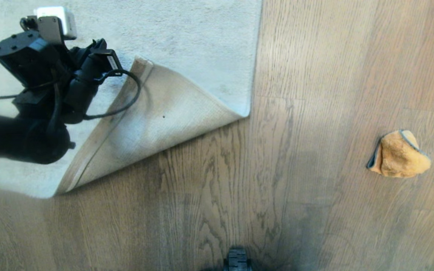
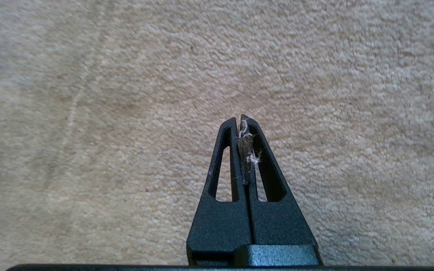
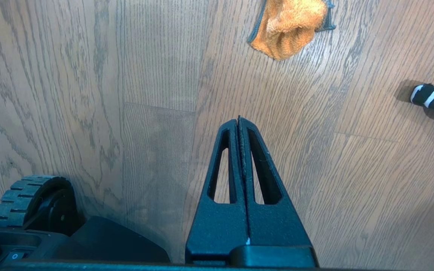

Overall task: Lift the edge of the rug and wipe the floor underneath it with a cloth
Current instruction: Lay down the carpet

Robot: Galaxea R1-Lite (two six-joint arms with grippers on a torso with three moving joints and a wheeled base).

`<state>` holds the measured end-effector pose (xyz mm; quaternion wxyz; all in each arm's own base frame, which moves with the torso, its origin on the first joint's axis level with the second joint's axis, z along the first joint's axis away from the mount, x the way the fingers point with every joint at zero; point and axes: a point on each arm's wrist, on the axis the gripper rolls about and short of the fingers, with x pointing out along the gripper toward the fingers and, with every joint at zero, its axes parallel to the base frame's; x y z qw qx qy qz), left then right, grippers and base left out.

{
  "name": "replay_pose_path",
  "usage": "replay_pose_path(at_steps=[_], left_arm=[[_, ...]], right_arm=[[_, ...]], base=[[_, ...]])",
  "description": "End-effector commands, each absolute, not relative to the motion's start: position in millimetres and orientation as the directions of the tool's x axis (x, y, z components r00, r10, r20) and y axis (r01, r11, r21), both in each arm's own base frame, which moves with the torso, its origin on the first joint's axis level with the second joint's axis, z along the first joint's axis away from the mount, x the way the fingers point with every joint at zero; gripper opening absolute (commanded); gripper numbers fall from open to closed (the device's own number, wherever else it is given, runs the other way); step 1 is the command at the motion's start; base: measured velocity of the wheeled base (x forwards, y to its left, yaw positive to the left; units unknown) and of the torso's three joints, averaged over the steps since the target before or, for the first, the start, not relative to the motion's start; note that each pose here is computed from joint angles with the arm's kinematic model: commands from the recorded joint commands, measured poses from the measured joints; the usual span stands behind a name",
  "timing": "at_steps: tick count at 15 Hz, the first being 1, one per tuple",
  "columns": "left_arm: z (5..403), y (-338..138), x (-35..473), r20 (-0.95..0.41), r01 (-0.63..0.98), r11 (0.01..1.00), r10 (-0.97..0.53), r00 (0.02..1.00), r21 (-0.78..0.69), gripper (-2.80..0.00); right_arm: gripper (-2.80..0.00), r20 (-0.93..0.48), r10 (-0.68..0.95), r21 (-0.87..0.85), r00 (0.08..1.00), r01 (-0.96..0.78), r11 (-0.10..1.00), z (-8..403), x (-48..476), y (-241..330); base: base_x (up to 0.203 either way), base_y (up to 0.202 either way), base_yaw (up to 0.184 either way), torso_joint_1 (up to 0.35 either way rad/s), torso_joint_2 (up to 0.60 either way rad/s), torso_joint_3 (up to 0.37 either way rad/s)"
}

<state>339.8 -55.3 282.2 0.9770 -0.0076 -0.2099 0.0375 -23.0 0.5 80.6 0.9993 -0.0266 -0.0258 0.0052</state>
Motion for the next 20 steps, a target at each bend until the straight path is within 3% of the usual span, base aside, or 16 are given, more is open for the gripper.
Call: replay_pose_path(at_steps=[1, 11, 16, 20], left_arm=[[295, -50, 328, 0.442, -0.079, 0.996, 0.090, 0.892, -0.042, -2.80], [287, -59, 273, 0.324, -0.010, 0.998, 0.027, 0.946, -0.054, -2.80], [261, -121, 259, 0.222, 0.220, 0.970, -0.194, 0.956, -0.099, -2.80], [213, -190, 257, 0.072, 0.375, 0.917, -0.368, 0.927, -0.134, -2.80]], right_arm=[[-2.80, 0.051, 0.012, -0.053, 0.999, -0.009, 0.999, 81, -23, 0], [-2.80, 0.051, 0.012, -0.054, 0.999, -0.010, 0.998, 81, -23, 0], [-2.80, 0.051, 0.012, -0.054, 0.999, -0.010, 0.998, 81, -23, 0], [-2.80, 0.051, 0.012, -0.054, 0.999, -0.010, 0.998, 81, -23, 0]], base=[[0.000, 0.000, 0.000, 0.000, 0.00, 0.000], [0.000, 0.000, 0.000, 0.000, 0.00, 0.000], [0.000, 0.000, 0.000, 0.000, 0.00, 0.000], [0.000, 0.000, 0.000, 0.000, 0.00, 0.000]])
